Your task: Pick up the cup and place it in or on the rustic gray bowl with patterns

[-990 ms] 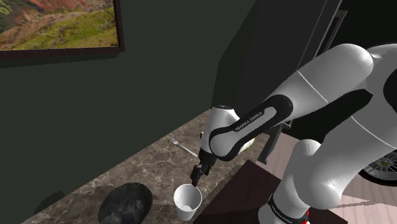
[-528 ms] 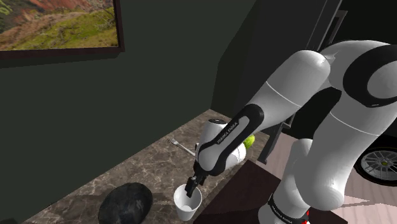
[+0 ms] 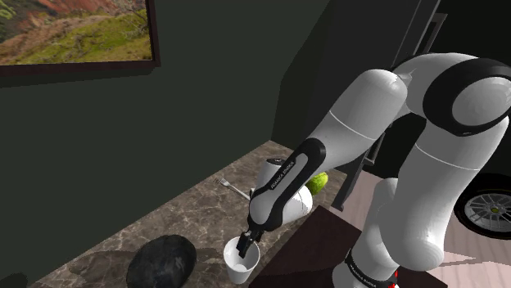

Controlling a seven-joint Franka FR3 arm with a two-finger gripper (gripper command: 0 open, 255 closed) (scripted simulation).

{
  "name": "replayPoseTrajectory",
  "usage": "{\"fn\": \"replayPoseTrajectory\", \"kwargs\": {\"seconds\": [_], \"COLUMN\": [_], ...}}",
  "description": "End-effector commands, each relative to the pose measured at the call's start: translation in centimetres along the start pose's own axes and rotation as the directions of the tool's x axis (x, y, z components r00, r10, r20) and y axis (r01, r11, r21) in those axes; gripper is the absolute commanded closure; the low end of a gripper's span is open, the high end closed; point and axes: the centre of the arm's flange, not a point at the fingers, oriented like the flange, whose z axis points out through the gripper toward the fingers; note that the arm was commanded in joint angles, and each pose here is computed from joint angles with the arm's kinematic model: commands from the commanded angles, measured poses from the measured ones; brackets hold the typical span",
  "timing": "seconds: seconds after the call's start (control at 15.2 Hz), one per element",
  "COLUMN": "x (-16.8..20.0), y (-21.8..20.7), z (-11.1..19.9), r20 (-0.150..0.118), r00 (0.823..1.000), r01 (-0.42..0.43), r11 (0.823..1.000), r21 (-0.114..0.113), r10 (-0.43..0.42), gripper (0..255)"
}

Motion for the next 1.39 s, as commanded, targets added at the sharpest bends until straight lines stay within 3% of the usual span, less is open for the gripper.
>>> {"fn": "replayPoseTrajectory", "kwargs": {"seconds": [0.0,0.07,0.13,0.73,1.32], "x": [0.0,0.0,0.0,0.0,0.0], "y": [0.0,0.0,0.0,0.0,-1.0], "z": [0.0,0.0,0.0,0.0,-4.6], "r20": [0.0,0.0,0.0,0.0,0.0], "r00": [1.0,1.0,1.0,1.0,1.0], "r01": [0.0,0.0,0.0,0.0,0.0], "r11": [1.0,1.0,1.0,1.0,1.0], "r21": [0.0,0.0,0.0,0.0,0.0], "r10": [0.0,0.0,0.0,0.0,0.0], "gripper": [0,0,255,255,255]}}
